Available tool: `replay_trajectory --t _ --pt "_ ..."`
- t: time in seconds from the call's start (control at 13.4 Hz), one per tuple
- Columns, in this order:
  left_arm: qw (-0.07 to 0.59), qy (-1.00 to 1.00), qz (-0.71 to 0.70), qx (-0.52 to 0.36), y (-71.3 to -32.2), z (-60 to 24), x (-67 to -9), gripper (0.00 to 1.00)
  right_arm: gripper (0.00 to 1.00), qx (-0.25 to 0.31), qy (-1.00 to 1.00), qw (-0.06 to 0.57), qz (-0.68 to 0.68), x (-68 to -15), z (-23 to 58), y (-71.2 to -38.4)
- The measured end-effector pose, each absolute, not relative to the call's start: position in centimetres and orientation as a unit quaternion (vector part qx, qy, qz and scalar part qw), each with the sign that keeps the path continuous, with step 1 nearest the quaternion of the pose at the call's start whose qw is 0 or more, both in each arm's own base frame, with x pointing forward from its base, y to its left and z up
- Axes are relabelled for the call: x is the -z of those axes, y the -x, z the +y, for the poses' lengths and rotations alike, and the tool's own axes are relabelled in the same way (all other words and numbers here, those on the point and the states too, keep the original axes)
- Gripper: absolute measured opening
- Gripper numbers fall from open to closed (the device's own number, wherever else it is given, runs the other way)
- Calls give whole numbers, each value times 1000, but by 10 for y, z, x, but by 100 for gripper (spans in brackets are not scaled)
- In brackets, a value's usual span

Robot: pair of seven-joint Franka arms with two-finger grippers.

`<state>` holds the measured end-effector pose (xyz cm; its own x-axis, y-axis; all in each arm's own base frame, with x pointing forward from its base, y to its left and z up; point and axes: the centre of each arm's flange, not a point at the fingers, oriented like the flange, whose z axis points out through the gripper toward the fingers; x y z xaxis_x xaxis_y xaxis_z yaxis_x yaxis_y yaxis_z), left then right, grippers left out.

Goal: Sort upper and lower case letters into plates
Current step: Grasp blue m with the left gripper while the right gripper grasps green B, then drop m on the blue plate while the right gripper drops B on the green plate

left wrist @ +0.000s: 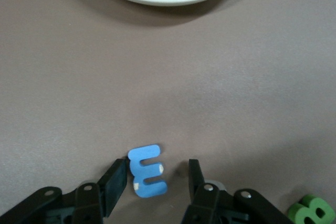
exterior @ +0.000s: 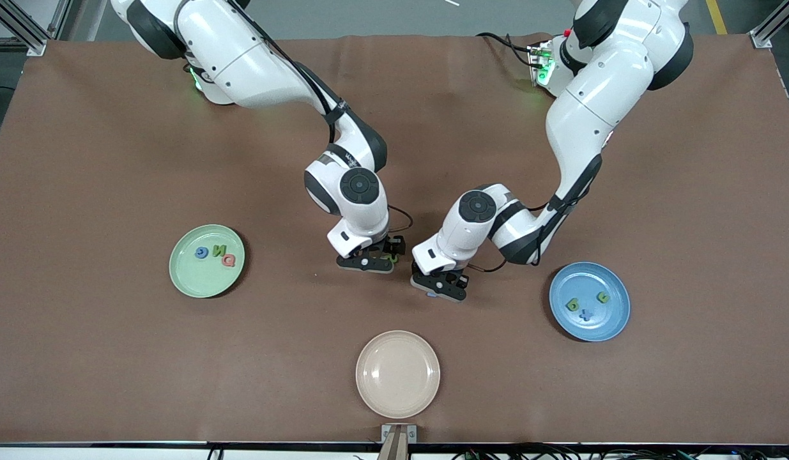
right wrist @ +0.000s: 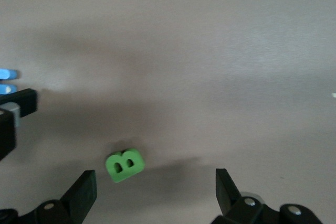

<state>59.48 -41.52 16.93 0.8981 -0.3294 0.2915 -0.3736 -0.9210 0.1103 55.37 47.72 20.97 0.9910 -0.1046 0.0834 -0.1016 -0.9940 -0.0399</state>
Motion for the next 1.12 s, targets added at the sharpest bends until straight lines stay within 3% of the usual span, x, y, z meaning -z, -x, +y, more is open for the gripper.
replay_trajectory --t 0.15,0.37,0.52,0.67,1.12 --pt "75 -968 -193 -139 -593 -416 -168 50 99 51 997 27 40 -199 488 -547" --pt "68 -963 -216 -149 -589 -420 -169 30 95 60 998 25 27 -191 493 -543" --pt "67 -962 -217 -151 -590 -419 -170 30 94 63 997 27 23 -191 495 -541" --pt "58 -965 -207 -151 -600 -404 -173 27 82 70 997 29 15 -188 498 -540" --pt "26 -980 -136 -146 -660 -301 -215 27 70 75 996 37 11 -178 502 -537"
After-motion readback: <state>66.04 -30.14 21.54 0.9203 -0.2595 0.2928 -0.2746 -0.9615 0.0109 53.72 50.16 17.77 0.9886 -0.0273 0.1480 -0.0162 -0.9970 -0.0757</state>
